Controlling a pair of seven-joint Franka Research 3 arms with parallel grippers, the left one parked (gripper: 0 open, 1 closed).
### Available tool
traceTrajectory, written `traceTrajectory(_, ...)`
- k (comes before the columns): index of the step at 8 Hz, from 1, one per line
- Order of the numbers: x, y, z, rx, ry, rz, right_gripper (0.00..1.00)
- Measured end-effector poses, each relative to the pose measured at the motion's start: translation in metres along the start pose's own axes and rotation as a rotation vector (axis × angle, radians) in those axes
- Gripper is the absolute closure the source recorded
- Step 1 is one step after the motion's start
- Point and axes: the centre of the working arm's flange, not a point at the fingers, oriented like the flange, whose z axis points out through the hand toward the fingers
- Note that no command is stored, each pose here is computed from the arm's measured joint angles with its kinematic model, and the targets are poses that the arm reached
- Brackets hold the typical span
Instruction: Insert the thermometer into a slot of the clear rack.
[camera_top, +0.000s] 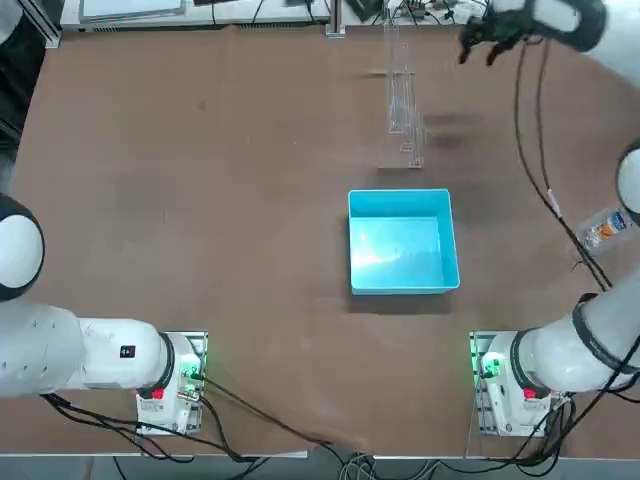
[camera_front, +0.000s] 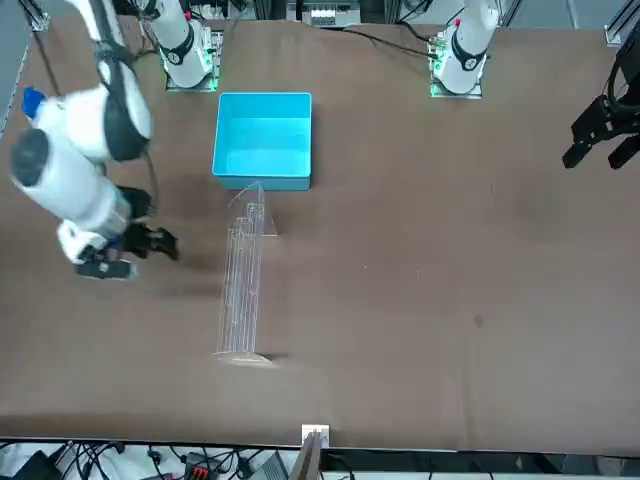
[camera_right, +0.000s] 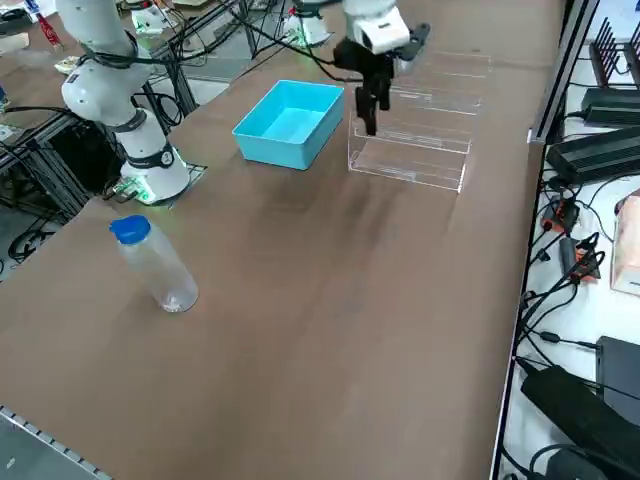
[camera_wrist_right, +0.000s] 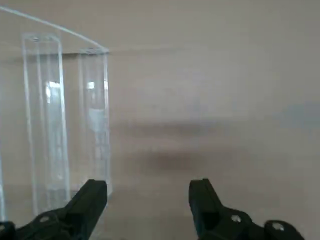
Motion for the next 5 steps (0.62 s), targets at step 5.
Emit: traceTrajectory(5, -0.035, 0.091, -0.124, -0.006, 0.01, 0.076, 0.0)
